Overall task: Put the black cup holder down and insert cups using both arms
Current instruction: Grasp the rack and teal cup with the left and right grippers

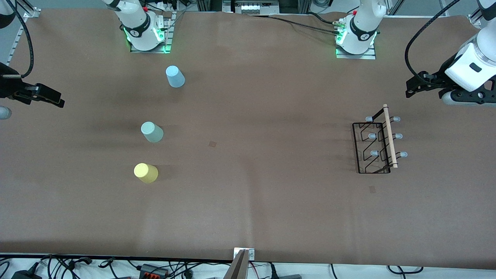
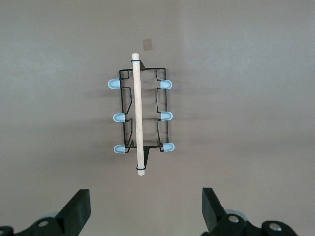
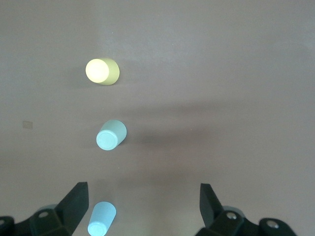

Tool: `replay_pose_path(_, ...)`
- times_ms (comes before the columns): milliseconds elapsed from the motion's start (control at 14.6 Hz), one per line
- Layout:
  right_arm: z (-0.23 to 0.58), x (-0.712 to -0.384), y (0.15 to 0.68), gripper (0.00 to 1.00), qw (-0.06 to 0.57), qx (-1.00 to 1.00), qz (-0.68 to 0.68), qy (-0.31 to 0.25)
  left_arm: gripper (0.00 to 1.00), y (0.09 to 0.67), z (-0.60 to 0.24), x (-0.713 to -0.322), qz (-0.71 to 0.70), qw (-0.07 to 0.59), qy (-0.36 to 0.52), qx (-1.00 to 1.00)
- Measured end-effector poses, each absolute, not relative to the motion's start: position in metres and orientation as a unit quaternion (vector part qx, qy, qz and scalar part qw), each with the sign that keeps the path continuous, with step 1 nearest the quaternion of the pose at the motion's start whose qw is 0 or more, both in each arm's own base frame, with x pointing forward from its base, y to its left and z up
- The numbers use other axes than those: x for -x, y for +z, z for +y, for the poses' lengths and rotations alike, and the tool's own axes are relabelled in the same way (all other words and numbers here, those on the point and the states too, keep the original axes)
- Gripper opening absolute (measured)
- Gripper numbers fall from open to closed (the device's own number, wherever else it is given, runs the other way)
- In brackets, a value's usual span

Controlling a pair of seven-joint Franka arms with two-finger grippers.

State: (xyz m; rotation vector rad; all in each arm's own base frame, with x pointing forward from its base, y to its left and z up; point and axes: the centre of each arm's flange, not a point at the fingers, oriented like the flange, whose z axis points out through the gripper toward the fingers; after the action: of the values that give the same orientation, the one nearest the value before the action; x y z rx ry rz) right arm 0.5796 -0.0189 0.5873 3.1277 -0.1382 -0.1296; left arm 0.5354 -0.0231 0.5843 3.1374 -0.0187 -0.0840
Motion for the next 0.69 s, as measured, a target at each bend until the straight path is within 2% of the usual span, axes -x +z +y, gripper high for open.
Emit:
replay_pose_path(206, -0.017, -0.573, 0.544, 1.0, 0.002, -0.996, -0.026, -0.09, 1.0, 0.584, -0.023, -0.535, -0.006, 0.001, -0.027, -1.0)
replay_pose_path(343, -0.012, -0.571, 0.52, 1.0, 0.001, -0.994, -0.02, -0.103, 1.0, 0.581, -0.023, -0.536, -0.006, 0.001, -0.031, -1.0)
replay_pose_path(685, 0.038, -0.562, 0.43, 1.0, -0.004, -0.997, -0.026, -0.066, 1.0, 0.554, -0.026, -0.547, -0.008, -0.001, -0.083, -0.997)
